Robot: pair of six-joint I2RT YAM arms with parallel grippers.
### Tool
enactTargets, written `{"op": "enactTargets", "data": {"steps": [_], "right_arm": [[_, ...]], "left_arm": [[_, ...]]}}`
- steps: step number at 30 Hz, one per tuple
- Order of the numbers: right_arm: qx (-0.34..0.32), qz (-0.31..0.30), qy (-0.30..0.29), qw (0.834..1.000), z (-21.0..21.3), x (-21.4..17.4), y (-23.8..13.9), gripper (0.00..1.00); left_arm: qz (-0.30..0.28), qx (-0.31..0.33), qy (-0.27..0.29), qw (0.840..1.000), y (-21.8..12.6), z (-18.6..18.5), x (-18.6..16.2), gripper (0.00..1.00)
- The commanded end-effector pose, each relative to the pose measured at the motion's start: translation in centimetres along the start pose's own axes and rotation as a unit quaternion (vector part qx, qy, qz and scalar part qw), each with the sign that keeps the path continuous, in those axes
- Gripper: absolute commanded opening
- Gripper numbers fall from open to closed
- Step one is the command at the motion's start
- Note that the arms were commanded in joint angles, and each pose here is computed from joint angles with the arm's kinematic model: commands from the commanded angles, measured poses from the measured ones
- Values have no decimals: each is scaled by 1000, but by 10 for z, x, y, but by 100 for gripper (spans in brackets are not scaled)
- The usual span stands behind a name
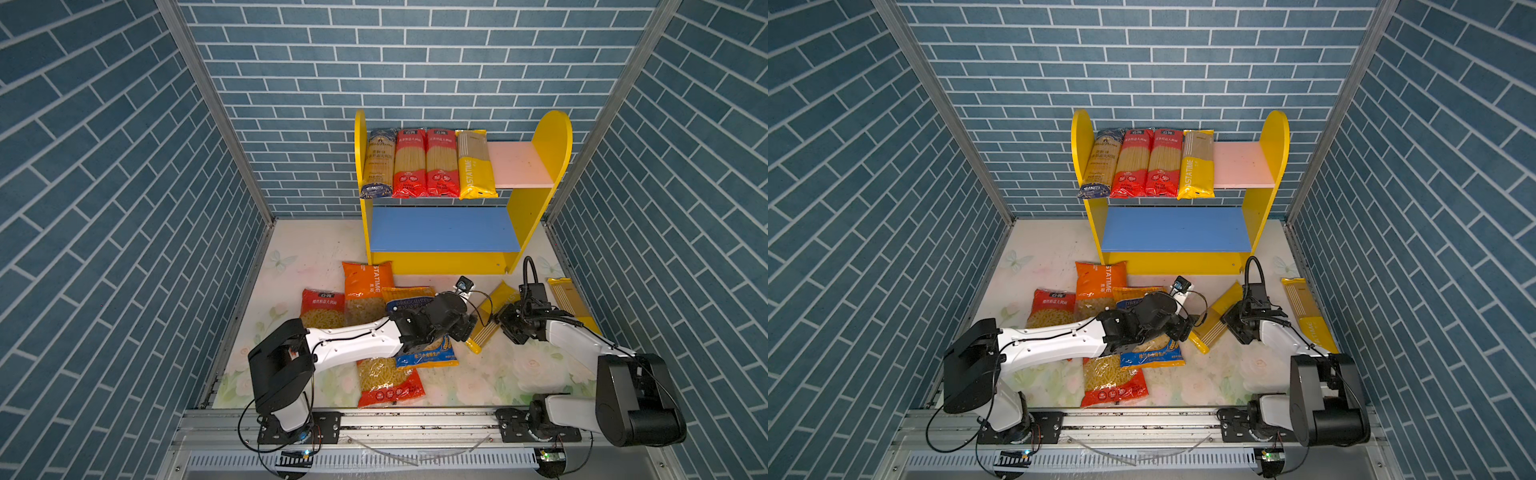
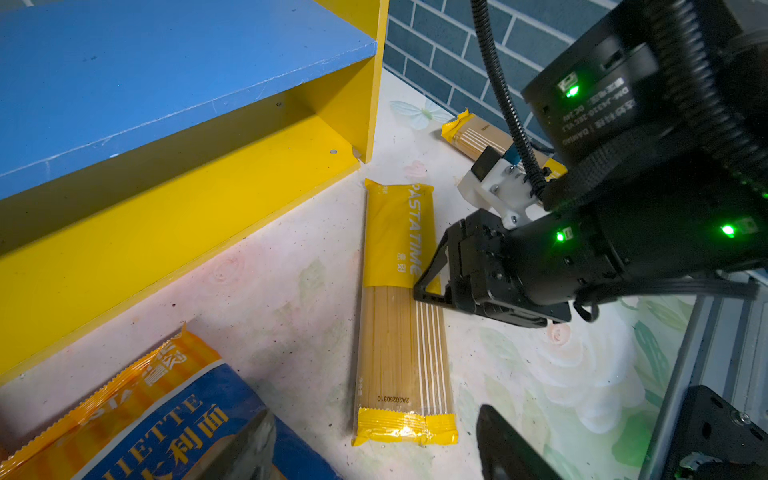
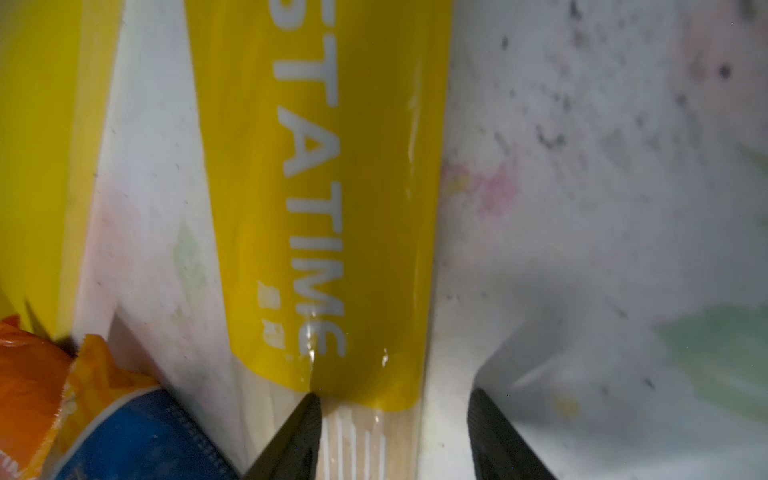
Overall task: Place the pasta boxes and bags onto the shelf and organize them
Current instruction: 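Stand the yellow pack upright with the right gripper while the left arm reaches toward it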
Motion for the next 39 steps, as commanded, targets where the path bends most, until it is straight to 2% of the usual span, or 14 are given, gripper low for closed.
{"op": "enactTargets", "data": {"steps": [1,9,16,19,26,30,35,39], "right_arm": [[-14,12,7,1000,-5,1,16,52],[29,8,-12,999,-8,-5,19,26],[57,2,-55,997,8,-4,-7,8],[67,0,-73,995,17,-4,-23,2],[109,9,-120,987,38,-10,-67,0],[153,9,-153,976,49,-21,-85,0],[226,-7,-211,951,63,-39,-106,0],[289,-9,-264,920,79,-54,-118,0]], "left_arm": [[4,-1,-1,1000,2,-3,-3,77],[-1,15,2,1000,-2,1,-5,77],[0,18,-2,1000,-1,2,-1,77],[2,24,-26,999,-5,9,3,77],[-18,23,-77,997,-19,32,10,76],[-23,16,-105,994,-26,50,9,77],[-34,15,-152,988,-41,78,6,77],[-51,7,-182,982,-53,94,5,77]]}}
Point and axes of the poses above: each gripper's point midway between its finger pads, its own y axis out along the fingers, its own z axis along the line the jaws close on, x = y × z, the point moved 10 cm from there along -y, back along the fingers, and after that the axes turned 9 degrees about y, right-handed, at the moved point
